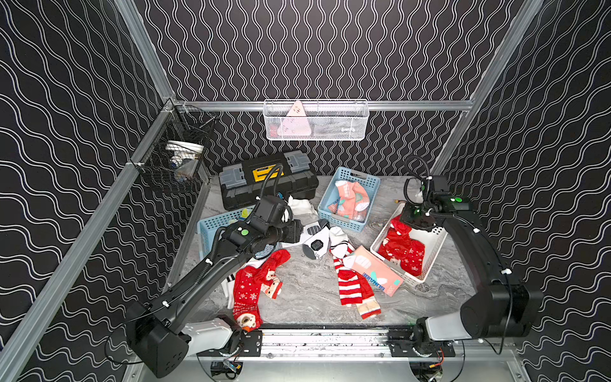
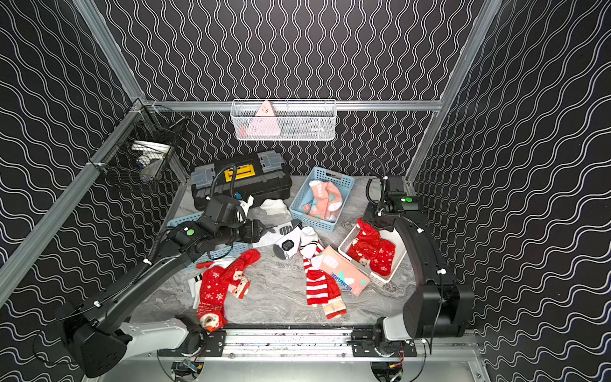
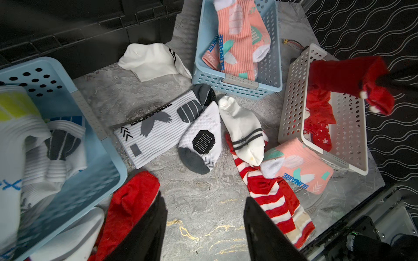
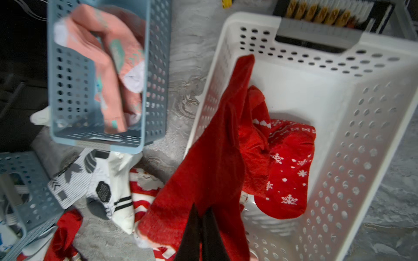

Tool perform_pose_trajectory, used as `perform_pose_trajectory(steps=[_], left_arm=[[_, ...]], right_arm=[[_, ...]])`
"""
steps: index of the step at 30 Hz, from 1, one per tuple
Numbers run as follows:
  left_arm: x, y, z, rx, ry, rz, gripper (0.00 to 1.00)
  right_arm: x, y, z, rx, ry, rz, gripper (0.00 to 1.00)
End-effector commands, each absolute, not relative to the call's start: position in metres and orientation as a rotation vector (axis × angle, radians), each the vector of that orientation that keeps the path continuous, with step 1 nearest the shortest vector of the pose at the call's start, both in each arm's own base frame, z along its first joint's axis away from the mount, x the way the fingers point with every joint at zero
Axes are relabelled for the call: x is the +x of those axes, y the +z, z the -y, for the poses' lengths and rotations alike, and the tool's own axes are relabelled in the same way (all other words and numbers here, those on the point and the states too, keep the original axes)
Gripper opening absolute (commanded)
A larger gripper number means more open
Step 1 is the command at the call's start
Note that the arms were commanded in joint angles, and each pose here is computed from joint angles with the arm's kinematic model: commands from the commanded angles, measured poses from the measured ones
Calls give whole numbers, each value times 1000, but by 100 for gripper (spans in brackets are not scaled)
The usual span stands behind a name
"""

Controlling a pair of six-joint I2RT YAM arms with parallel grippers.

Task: Sort the socks into the basket by color
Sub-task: Place the sock in the bin.

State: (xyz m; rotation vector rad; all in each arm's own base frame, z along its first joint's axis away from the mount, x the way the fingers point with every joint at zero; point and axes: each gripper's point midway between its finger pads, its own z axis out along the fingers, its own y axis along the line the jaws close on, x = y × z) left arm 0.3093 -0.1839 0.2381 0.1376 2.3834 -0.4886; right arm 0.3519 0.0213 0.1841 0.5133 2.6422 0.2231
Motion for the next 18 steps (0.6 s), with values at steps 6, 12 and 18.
perform_pose_trajectory(steps=[6,12,18], left_arm=[[313,238,191,152,-504,-2365,60],[310,222,190,162,-477,-2417,60],[307,209,188,163,-450,-2458,61]], right_arm=[[344,100,-15,673,210,-2771,0],[332,65,-21,752,249,-2834,0],[333,77,-23,740,263,-2826,16]])
